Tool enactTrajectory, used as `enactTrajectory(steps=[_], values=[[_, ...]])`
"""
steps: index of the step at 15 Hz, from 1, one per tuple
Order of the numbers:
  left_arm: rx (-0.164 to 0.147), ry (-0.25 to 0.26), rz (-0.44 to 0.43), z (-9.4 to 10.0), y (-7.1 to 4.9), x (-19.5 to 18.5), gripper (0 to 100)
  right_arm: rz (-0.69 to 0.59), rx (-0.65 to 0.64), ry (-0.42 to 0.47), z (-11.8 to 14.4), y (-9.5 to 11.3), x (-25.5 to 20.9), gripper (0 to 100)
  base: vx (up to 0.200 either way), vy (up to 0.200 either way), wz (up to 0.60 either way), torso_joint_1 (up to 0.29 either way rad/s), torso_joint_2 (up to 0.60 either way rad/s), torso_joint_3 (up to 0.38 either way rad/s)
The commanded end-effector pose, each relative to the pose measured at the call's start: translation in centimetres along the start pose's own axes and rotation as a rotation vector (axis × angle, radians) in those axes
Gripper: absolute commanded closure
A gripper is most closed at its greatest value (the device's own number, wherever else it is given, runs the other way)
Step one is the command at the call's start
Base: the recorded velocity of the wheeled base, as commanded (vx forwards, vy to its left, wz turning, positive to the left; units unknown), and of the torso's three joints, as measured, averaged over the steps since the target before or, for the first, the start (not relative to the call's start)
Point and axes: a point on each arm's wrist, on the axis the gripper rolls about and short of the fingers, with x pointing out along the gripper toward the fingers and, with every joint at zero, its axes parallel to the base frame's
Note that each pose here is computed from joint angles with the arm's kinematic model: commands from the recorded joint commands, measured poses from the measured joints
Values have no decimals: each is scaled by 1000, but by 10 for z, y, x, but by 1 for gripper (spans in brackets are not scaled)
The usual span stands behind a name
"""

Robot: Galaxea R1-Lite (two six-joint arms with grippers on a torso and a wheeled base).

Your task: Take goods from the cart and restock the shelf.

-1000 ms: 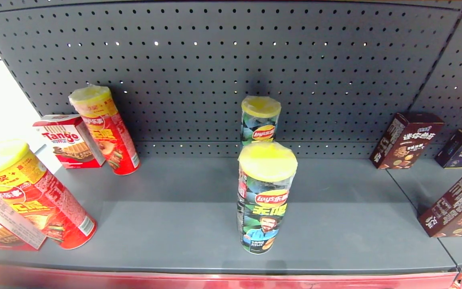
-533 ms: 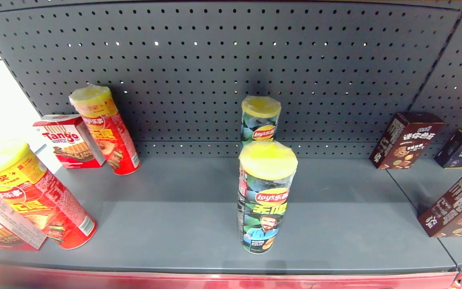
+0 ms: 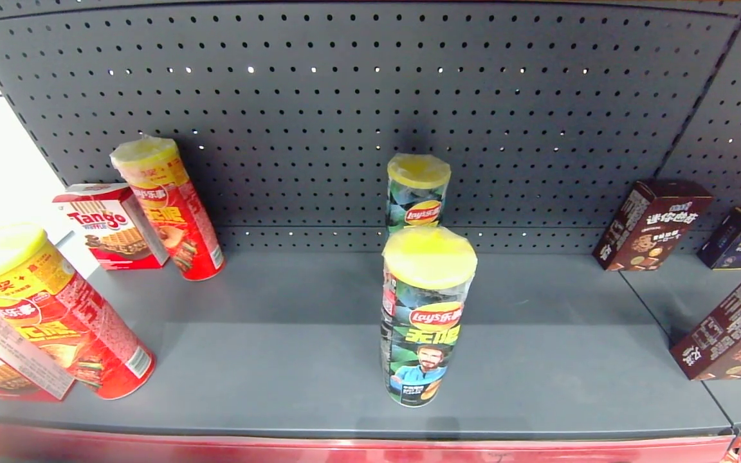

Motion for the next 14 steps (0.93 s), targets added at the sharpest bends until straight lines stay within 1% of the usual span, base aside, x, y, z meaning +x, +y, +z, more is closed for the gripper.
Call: enactTrajectory(steps=[1, 2, 6, 9, 10, 11, 12, 14], values=[[0, 1, 0, 0, 0, 0, 0, 127, -48, 8, -1, 0, 0, 0, 0, 0, 0, 0, 0, 0], [0, 1, 0, 0, 0, 0, 0, 165, -32, 9, -1, -1, 0, 0, 0, 0, 0, 0, 0, 0], [0, 1, 1, 0, 0, 0, 0, 165, -27, 8, -1, -1, 0, 0, 0, 0, 0, 0, 0, 0], [-6, 1, 9, 0, 0, 0, 0, 165, -26, 5, -1, -1, 0, 0, 0, 0, 0, 0, 0, 0], [0, 1, 3, 0, 0, 0, 0, 244, -30, -36, -2, -3, -3, 0, 0, 0, 0, 0, 0, 0], [1, 3, 0, 0, 0, 0, 0, 257, -22, -84, -3, -4, -6, 0, 0, 0, 0, 0, 0, 0], [0, 3, -2, 0, 0, 0, 0, 232, -21, -83, -3, -4, -6, 0, 0, 0, 0, 0, 0, 0], [0, 1, -2, 0, 0, 0, 0, 237, -21, -84, -3, -4, -6, 0, 0, 0, 0, 0, 0, 0]])
